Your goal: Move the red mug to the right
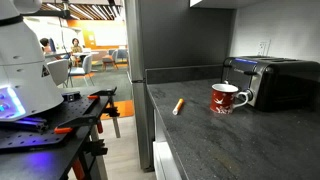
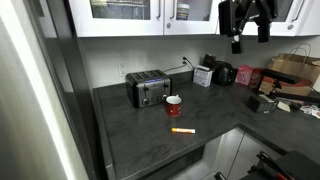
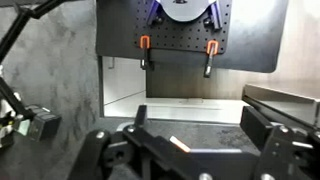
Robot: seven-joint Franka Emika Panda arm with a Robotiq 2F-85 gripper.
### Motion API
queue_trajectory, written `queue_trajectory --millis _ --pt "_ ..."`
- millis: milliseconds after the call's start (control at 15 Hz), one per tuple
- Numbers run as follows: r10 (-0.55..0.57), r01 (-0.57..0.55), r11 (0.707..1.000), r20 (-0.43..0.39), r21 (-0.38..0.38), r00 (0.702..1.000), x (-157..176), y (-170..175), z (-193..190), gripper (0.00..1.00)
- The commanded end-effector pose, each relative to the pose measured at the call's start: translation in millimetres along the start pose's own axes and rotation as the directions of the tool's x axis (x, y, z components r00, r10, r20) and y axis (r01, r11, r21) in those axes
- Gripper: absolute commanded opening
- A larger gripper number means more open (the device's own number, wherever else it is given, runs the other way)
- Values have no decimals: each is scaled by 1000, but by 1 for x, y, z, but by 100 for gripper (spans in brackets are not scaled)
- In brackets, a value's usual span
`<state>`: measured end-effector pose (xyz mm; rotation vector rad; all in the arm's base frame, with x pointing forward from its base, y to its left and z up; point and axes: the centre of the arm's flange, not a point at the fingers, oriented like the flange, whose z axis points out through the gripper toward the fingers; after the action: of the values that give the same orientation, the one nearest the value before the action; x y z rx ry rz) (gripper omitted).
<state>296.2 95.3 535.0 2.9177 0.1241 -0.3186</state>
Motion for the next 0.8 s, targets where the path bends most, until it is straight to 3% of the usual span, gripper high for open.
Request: queue_trajectory --millis 0,400,533,733 --pt "0 0 1000 0 0 1000 0 0 0 100" --pt "0 0 1000 0 0 1000 0 0 0 100" --pt "12 -11 1000 -30 21 999 8 3 4 100" --pt "79 -66 993 -138 95 987 36 15 15 100"
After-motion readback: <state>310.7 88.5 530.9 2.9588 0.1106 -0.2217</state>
